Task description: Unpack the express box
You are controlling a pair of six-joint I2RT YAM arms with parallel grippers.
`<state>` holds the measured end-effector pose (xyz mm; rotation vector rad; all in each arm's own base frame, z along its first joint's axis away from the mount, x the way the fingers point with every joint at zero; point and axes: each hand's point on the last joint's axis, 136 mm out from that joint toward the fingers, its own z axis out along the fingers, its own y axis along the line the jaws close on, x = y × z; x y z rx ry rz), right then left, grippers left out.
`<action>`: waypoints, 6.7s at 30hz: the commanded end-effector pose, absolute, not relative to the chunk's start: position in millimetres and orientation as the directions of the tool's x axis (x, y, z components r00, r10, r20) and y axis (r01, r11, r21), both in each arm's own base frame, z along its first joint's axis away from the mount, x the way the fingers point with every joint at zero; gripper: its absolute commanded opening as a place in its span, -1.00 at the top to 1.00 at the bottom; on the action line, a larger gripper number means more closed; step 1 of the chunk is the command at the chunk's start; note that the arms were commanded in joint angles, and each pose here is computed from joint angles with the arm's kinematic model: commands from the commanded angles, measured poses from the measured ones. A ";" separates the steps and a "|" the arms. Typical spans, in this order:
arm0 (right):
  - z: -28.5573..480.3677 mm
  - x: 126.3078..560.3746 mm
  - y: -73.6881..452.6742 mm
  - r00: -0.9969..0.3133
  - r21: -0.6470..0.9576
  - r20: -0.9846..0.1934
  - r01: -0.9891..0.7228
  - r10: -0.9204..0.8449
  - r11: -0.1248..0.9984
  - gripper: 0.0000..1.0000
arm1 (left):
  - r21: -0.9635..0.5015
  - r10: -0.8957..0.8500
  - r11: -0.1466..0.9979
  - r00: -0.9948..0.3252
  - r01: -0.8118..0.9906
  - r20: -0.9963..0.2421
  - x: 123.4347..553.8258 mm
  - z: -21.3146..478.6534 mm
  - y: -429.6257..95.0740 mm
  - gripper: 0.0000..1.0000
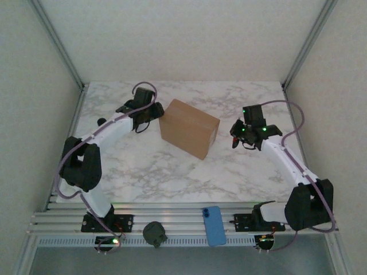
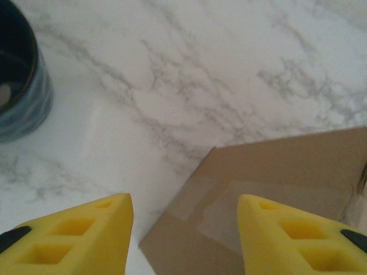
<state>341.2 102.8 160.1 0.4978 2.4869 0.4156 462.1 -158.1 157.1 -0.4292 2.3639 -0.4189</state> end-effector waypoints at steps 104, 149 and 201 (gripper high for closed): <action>194.6 325.6 170.3 -0.915 0.856 -0.346 -0.217 0.207 0.470 1.00 | -0.262 -0.085 0.964 -0.868 0.053 -0.489 400.3 168.2 -296.0 -0.05; 206.7 323.0 163.8 -0.894 0.827 -0.388 -0.231 0.224 0.513 1.00 | -0.263 -0.091 0.964 -0.866 0.048 -0.492 399.2 168.3 -294.1 -0.05; 171.0 282.5 167.6 -0.934 0.852 -0.285 -0.145 0.214 0.503 1.00 | -0.263 -0.101 0.964 -0.868 0.035 -0.487 398.8 160.4 -293.5 -0.05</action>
